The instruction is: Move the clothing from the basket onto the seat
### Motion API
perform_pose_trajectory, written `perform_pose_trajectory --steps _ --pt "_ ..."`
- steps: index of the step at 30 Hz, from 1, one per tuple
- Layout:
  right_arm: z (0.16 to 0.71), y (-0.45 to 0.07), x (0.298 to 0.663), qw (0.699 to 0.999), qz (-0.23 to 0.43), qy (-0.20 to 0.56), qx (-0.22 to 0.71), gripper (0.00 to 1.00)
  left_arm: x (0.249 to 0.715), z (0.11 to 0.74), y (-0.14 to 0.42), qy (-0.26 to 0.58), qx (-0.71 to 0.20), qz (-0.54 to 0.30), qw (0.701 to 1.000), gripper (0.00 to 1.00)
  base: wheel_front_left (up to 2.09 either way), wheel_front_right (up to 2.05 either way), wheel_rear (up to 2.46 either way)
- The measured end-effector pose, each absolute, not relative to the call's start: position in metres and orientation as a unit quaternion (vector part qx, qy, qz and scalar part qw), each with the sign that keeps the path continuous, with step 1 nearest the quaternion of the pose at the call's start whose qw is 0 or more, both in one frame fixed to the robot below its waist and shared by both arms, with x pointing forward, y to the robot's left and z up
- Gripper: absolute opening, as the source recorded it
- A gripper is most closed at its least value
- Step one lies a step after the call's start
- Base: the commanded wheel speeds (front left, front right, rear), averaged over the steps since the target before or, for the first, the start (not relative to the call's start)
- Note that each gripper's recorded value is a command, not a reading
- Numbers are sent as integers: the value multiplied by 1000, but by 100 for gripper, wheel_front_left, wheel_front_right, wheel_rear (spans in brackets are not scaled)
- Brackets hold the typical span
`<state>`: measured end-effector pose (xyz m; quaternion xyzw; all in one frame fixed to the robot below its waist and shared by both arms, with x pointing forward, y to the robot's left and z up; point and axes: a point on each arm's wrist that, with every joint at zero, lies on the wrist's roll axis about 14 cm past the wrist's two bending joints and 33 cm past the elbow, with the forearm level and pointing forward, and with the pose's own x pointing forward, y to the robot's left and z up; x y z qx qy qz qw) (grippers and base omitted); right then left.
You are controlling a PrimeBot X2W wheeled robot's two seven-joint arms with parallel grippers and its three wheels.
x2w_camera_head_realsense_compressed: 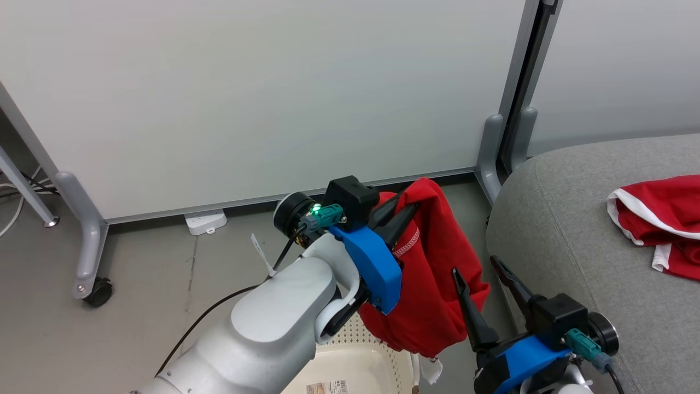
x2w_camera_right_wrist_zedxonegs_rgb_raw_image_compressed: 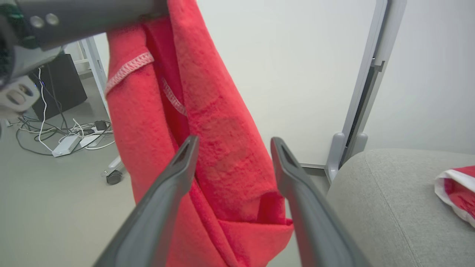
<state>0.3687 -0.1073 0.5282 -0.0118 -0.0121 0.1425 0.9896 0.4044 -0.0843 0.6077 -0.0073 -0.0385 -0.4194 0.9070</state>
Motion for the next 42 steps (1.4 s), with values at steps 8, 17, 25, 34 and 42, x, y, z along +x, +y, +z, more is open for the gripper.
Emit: perform_pose_trajectory --steps 8,17,25,34,42 --pt "525 -80 363 983 183 -3 5 100 404 599 -86 -27 -9 -421 906 0 0 0 0" --pt "510 -52 361 974 225 27 6 100 406 596 -85 -23 -9 -420 907 0 0 0 0" --pt "504 -36 377 967 252 50 -5 100 406 596 -84 -23 -12 -419 908 0 0 0 0" --pt "494 -36 398 964 254 75 -26 78 404 598 -86 -24 -13 -423 906 0 0 0 0" --pt "491 -35 402 963 257 75 -23 0 403 598 -87 -23 -13 -422 906 0 0 0 0"
